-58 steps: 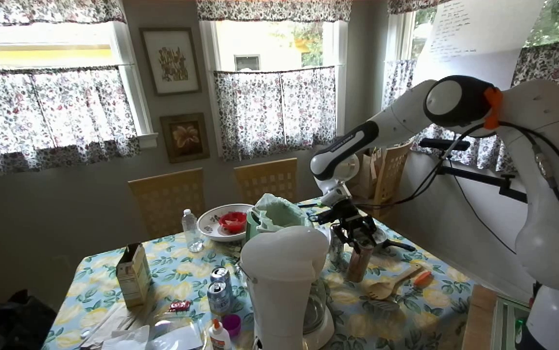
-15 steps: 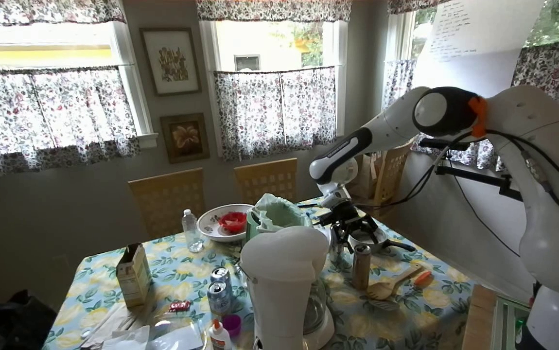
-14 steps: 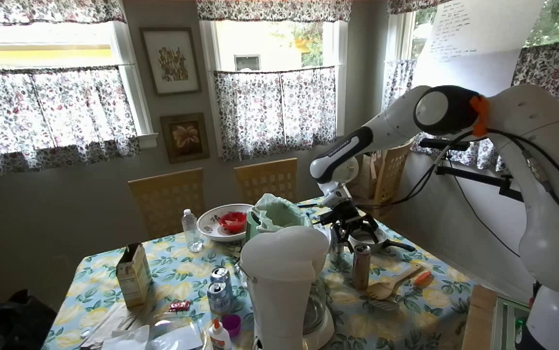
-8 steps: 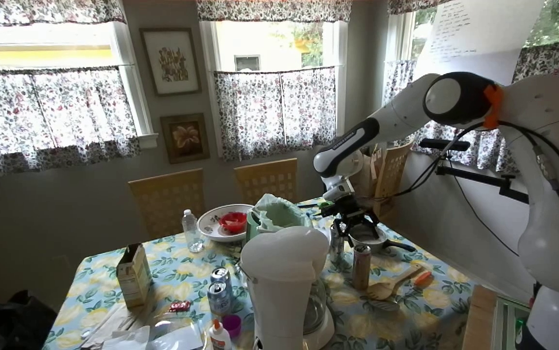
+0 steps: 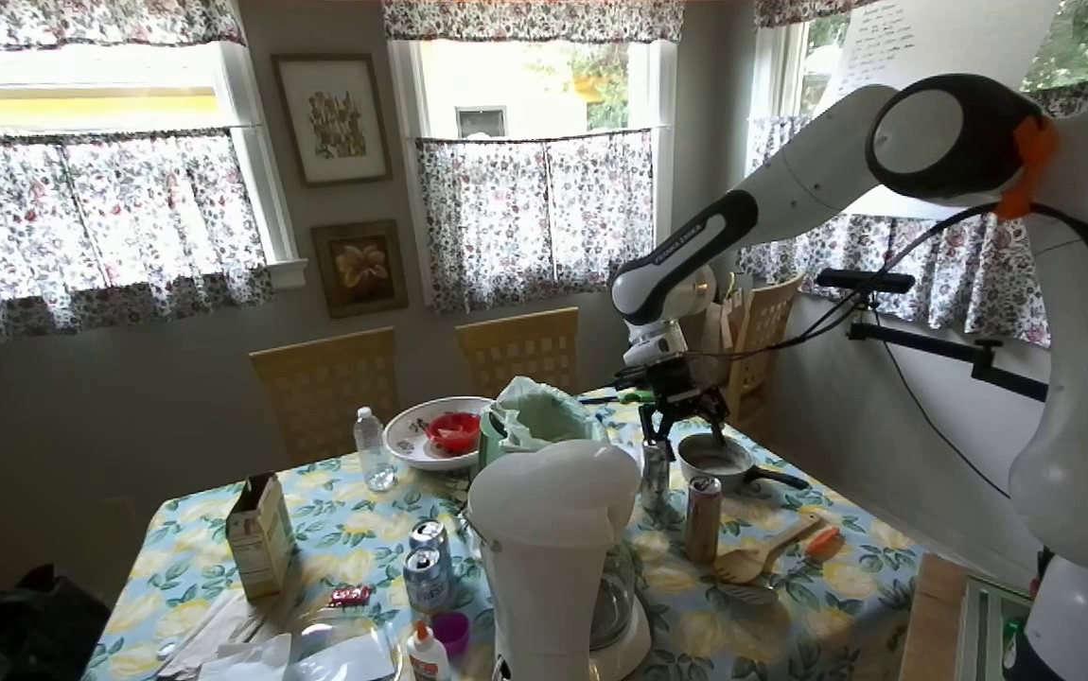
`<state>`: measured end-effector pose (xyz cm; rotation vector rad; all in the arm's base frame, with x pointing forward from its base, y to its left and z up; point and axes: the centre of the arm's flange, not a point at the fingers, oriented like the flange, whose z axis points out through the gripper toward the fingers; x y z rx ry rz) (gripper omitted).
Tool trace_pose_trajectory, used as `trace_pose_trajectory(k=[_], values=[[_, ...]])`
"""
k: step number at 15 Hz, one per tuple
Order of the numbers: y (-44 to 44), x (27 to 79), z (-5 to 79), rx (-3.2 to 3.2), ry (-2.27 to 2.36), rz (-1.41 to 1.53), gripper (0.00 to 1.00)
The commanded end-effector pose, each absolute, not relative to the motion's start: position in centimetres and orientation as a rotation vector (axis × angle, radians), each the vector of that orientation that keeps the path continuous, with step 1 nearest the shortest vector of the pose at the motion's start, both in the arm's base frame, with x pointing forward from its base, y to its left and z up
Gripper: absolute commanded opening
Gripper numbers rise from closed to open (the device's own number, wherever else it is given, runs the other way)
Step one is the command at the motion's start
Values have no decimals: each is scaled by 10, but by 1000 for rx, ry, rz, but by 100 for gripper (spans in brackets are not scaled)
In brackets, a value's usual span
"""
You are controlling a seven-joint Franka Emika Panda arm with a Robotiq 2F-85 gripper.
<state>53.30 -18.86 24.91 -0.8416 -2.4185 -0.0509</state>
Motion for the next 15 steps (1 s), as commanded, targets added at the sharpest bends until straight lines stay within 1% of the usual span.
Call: trace_pose_trajectory(k=[1,9,15], values=[[-176,512,275,-868,-2553,-15,100],[-164,514,311,-952,-2694,49,100],[-156,511,323,-962,-2734,90,100]])
